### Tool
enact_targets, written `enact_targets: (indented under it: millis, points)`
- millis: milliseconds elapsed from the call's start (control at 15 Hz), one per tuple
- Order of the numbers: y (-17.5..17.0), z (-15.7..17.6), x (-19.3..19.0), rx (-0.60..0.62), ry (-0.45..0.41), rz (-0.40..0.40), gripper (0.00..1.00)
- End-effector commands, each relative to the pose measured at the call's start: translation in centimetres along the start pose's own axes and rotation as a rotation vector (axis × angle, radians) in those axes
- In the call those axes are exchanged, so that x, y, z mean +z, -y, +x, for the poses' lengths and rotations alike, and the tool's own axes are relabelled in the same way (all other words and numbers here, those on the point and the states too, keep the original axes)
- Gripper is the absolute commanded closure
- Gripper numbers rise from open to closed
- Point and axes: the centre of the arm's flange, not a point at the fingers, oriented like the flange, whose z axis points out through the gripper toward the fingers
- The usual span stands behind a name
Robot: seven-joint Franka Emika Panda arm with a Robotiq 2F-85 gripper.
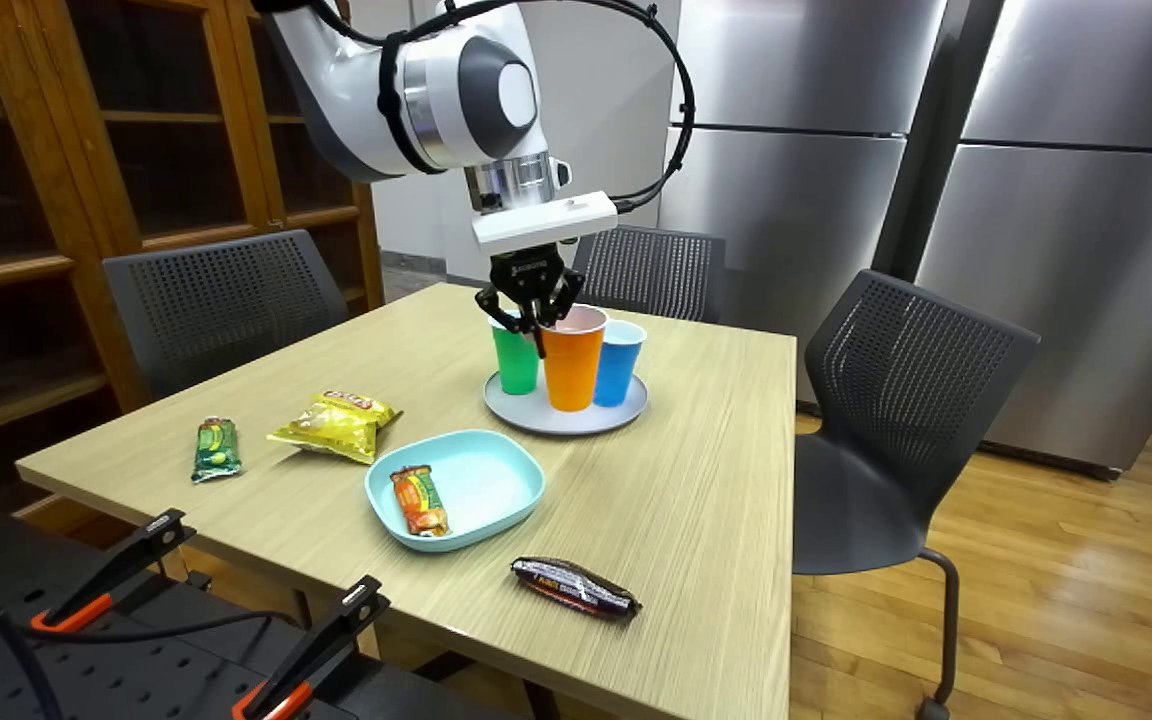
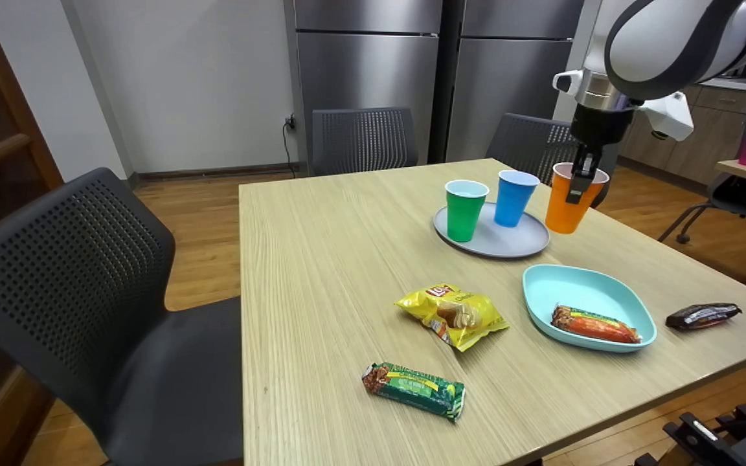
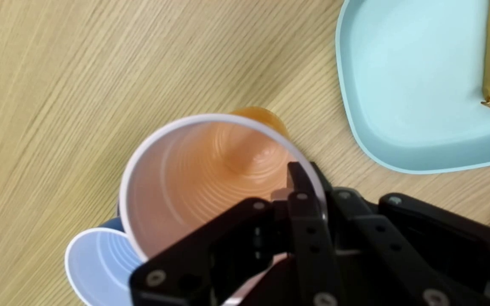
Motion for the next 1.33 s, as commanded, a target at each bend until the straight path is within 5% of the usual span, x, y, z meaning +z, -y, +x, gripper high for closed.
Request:
enact_targets:
  millis: [0,933,1267]
  points:
    - [0.3,-1.3,-1.6,-0.013,-0.002,0.012,0.99]
    - [0.6,-5.6,-3.0,0.273,0.021,0.030,0.99]
    - [0.5,-5.6,-3.3,0.279,0.002,0.041,0.99]
